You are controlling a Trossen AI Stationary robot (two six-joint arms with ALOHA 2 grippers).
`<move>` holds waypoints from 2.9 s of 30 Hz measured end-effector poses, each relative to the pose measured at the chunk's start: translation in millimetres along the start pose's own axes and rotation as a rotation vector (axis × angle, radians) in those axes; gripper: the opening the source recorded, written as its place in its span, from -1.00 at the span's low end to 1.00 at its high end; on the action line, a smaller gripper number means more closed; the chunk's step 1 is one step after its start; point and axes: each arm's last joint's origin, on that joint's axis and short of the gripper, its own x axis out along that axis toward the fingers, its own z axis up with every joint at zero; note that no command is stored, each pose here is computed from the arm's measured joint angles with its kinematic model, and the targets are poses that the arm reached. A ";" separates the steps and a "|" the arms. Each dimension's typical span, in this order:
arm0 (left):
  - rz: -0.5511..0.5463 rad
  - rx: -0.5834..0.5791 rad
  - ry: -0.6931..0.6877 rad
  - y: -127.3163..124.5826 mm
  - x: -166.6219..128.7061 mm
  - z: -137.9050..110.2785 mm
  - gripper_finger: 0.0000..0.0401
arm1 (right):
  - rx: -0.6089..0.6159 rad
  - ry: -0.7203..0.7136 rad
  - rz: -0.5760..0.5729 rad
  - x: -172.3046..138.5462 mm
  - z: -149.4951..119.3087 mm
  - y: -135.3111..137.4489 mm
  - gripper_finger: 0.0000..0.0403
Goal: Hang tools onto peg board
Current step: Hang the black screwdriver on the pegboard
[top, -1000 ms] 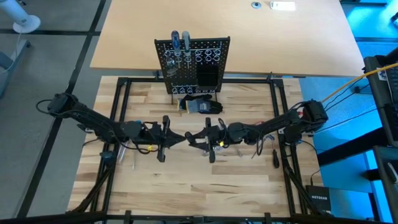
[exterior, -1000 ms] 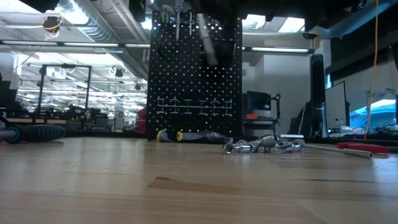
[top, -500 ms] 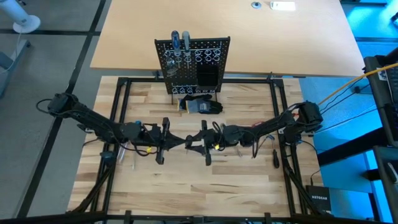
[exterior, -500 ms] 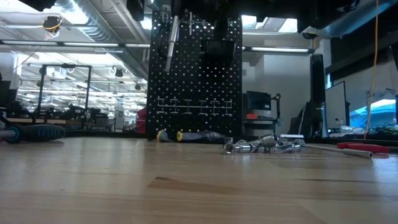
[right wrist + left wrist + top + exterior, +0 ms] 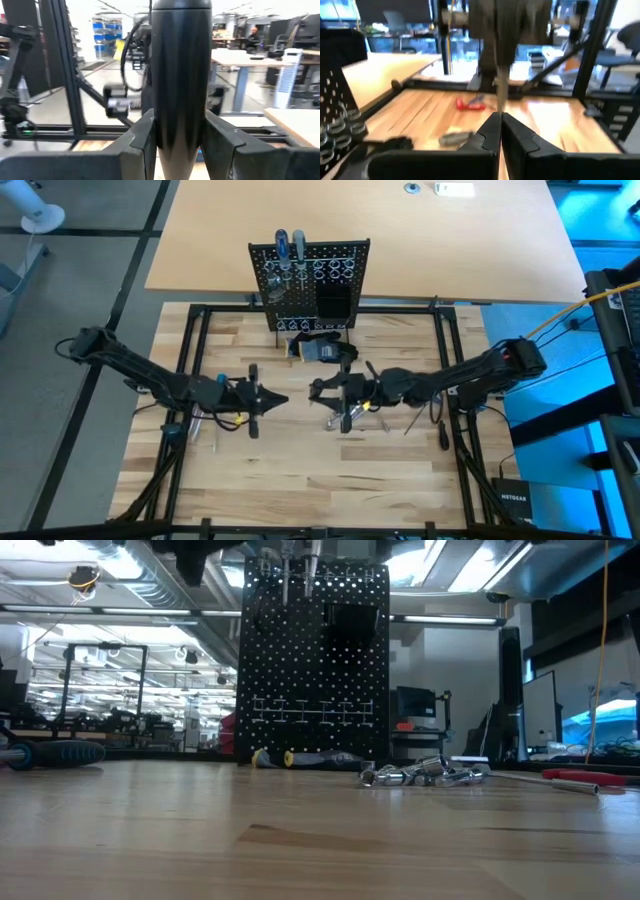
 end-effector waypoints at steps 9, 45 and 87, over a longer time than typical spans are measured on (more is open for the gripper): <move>0.006 -0.066 0.012 9.8 -12.1 -46.0 -0.99 | -0.039 0.058 -0.106 -7.9 6.4 -8.2 -0.41; 0.056 -0.040 0.028 24.9 -18.6 -69.7 -0.99 | -0.108 0.055 -0.269 15.5 98.4 -68.9 -0.41; 0.059 -0.055 0.056 25.1 -18.8 -72.7 -0.99 | -0.205 0.033 -0.722 -31.5 215.1 -182.1 -0.41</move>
